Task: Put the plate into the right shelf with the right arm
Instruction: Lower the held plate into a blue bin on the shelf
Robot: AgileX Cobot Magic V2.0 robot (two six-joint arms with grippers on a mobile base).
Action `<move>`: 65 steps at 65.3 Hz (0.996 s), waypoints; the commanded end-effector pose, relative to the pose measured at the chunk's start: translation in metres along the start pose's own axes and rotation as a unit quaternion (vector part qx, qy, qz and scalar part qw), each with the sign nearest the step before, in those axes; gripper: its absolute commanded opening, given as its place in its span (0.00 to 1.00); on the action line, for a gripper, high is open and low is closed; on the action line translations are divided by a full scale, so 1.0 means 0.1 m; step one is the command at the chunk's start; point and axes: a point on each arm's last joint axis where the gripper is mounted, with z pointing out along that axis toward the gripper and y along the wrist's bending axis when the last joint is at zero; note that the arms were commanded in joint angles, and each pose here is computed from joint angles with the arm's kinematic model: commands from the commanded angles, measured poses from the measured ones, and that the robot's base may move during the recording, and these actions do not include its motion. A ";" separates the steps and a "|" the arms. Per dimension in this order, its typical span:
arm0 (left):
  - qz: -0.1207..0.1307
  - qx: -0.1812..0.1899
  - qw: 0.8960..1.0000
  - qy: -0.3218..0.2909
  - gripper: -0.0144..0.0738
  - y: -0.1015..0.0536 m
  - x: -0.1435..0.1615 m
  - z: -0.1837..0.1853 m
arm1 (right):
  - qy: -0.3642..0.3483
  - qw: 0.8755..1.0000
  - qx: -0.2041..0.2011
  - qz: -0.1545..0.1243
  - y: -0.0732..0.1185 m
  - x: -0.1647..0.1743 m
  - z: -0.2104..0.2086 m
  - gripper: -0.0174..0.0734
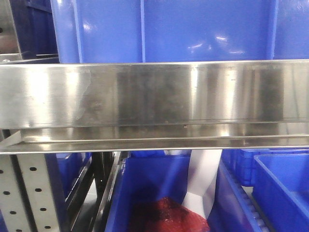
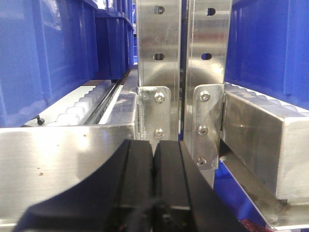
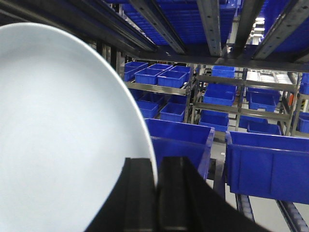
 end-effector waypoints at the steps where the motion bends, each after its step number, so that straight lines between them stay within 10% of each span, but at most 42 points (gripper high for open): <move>1: -0.002 -0.010 0.999 -0.044 0.11 0.02 -0.06 -0.01 | -0.025 1.000 0.000 -0.001 0.01 -0.31 0.29 0.25; 27: -0.002 -0.010 0.999 -0.044 0.11 0.02 -0.06 -0.01 | 0.059 0.998 -0.003 -0.003 0.07 -0.38 1.53 0.25; 65: -0.002 -0.010 0.999 -0.044 0.11 0.02 -0.06 -0.01 | 0.187 0.982 -0.024 -0.016 0.25 0.55 2.56 0.26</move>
